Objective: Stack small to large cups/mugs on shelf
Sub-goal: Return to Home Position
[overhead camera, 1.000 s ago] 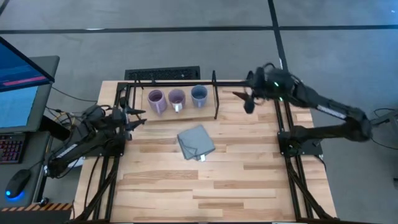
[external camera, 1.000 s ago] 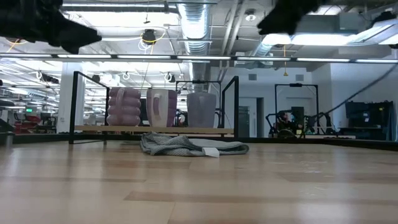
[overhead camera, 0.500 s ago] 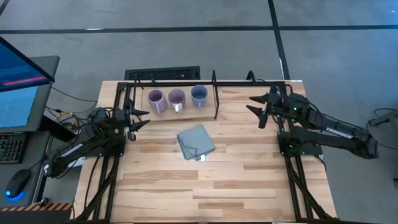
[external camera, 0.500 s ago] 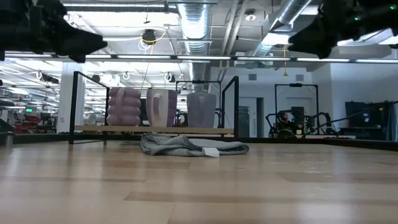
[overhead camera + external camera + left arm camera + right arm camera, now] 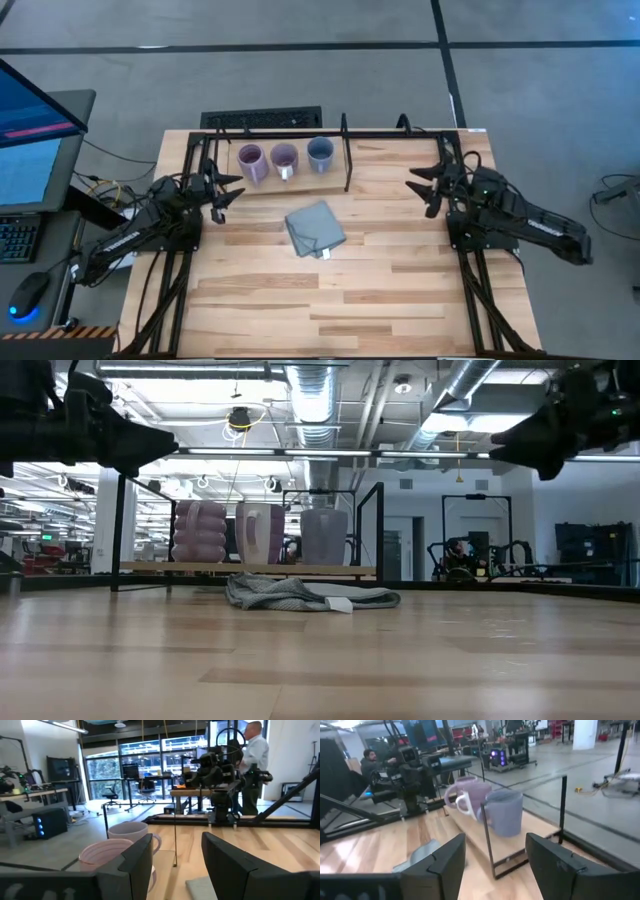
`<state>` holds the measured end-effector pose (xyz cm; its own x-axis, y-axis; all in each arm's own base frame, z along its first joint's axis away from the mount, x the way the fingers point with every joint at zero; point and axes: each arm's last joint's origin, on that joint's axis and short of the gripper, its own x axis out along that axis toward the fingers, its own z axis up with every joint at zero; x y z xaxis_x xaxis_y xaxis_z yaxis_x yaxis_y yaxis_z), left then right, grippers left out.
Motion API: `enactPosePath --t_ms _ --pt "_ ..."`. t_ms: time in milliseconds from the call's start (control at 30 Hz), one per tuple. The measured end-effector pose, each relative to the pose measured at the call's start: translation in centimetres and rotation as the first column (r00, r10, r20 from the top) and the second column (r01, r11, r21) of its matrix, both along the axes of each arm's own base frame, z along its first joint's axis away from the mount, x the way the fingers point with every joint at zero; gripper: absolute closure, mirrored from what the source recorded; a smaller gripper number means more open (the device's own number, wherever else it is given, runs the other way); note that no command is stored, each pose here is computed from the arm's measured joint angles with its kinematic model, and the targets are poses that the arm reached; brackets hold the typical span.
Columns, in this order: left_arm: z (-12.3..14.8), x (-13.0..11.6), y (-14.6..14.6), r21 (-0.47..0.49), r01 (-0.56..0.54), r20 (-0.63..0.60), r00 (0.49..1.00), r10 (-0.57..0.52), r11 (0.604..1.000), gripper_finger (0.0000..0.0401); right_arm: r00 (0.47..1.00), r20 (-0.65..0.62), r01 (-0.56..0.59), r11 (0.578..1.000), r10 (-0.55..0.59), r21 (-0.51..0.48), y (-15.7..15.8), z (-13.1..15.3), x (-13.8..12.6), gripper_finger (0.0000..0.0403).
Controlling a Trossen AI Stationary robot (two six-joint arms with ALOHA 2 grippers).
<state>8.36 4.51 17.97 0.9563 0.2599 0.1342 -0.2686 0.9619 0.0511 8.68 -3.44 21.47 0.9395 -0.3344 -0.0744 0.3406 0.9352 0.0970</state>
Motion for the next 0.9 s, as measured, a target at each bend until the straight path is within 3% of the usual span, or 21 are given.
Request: enactPosePath --t_ms 533,900 --pt "-0.3 0.0 0.0 -0.009 -0.004 -0.021 1.0 0.004 1.0 0.0239 0.998 -0.025 0.06 0.996 -0.058 0.073 -0.1 -4.4 -0.2 0.0172" --pt "-0.5 0.1 0.0 0.002 0.004 -0.041 0.999 -0.004 1.0 0.0239 0.998 0.011 0.057 0.997 -0.057 0.051 -0.2 -4.6 0.1 0.0172"
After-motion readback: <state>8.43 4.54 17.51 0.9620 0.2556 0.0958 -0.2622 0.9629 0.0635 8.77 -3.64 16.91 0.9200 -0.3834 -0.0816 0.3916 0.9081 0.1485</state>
